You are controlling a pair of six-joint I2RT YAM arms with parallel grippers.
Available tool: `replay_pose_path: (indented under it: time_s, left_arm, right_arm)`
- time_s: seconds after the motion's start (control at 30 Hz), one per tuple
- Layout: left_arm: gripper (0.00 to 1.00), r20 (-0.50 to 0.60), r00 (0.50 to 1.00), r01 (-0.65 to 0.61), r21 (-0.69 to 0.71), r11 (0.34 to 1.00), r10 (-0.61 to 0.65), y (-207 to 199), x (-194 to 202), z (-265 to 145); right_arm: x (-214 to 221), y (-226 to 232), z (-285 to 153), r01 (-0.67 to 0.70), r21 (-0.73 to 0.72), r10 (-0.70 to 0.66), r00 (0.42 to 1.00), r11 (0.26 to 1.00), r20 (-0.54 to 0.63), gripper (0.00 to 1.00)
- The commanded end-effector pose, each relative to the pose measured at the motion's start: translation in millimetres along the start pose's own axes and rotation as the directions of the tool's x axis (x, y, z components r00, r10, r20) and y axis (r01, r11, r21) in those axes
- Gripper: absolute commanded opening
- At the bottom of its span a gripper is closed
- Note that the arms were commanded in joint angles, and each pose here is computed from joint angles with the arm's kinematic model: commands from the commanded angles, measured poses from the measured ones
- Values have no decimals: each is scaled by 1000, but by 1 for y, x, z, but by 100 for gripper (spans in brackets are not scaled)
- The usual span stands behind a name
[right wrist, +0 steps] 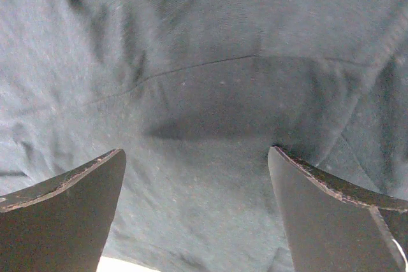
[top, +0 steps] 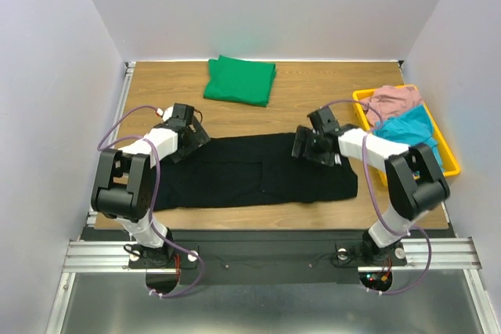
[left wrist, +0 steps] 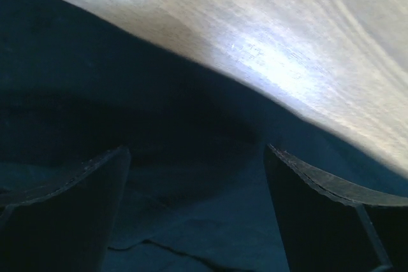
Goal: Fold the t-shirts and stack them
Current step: Fold the tshirt
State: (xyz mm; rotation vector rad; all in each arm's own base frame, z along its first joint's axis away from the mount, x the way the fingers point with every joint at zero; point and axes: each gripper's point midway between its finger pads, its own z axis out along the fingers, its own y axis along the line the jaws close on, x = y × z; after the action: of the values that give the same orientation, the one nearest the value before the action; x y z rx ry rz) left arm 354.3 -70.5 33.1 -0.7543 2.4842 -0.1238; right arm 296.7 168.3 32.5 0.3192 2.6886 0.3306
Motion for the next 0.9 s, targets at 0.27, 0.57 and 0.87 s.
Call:
replay_pose_path:
  time_s: [0.27,0.57,0.87]
  left_arm:
    - [98,-146,989,-14,68,998,24,24,108,-29]
    - [98,-253,953,-82,309,948,165,-17,167,-66]
    - [98,-207,939,-174,403,898,274,-28,163,-106]
  right_arm:
    - [-122,-20,109,250,-113,-255,967,962,-27,100]
    - [-196,-47,151,390,-35,-390,921,920,4,100]
    - [-273,-43,125,445,49,-447,882,894,150,100]
